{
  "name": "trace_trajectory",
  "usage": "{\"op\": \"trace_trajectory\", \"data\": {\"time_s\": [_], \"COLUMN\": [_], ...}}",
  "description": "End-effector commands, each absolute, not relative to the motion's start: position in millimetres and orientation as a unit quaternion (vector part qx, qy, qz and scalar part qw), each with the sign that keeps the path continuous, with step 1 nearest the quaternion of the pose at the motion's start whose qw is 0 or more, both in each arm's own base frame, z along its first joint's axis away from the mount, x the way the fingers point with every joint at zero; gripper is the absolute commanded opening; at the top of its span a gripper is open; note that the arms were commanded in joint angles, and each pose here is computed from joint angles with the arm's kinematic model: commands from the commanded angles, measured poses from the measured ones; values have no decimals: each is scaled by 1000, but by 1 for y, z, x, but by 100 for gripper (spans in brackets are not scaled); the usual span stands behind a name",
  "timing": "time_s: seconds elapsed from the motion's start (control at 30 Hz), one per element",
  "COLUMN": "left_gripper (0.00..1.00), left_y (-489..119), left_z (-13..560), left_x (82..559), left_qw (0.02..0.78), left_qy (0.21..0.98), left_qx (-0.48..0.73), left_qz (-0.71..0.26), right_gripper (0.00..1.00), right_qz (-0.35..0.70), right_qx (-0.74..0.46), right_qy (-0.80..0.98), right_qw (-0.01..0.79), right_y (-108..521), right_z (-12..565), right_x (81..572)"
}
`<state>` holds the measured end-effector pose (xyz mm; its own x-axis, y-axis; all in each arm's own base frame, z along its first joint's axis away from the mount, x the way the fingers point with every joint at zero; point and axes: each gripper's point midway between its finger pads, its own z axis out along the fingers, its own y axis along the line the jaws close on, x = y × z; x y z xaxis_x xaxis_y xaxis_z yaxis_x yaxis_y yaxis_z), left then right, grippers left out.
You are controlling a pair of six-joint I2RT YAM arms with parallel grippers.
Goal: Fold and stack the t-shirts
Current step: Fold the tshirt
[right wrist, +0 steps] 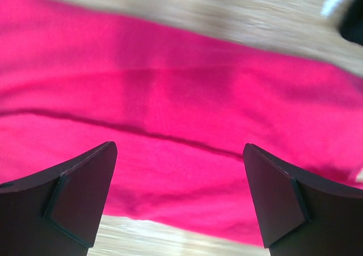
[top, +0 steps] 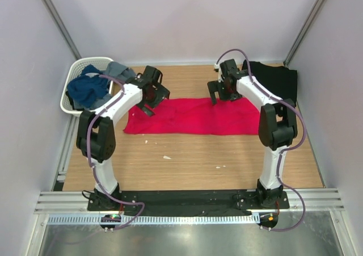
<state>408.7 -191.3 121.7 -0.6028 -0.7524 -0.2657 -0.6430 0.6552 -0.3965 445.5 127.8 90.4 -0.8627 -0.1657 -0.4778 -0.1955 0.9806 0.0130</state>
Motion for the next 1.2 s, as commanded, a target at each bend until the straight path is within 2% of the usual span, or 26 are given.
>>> {"op": "trace_trajectory", "data": {"time_s": [0.0,0.27,0.5,0.87,1.0,1.17], "left_gripper": [96,96,96,96,95,96], "left_y": [-180,-172,-170,-149,-149,-145], "left_z": [111,87,64,20,17,9], "left_x": [419,425,424,413,437,451], "left_qw": [224,223,210,179,198,182], "left_qy": [840,827,832,854,904,934], "left_qx": [-484,-513,-512,-487,-378,-304], "left_qz": [-96,-52,-30,33,25,48], "right_gripper": [100,100,100,100,100,100], "right_qz": [70,69,72,71,58,15], "right_qx": [-220,-416,-488,-497,-504,-498], "right_qy": [918,814,798,820,826,837], "right_qw": [321,399,346,274,245,225], "right_y": [133,139,136,130,130,135], "right_z": [125,132,91,31,11,-1], "right_x": [469,459,437,424,403,383]}}
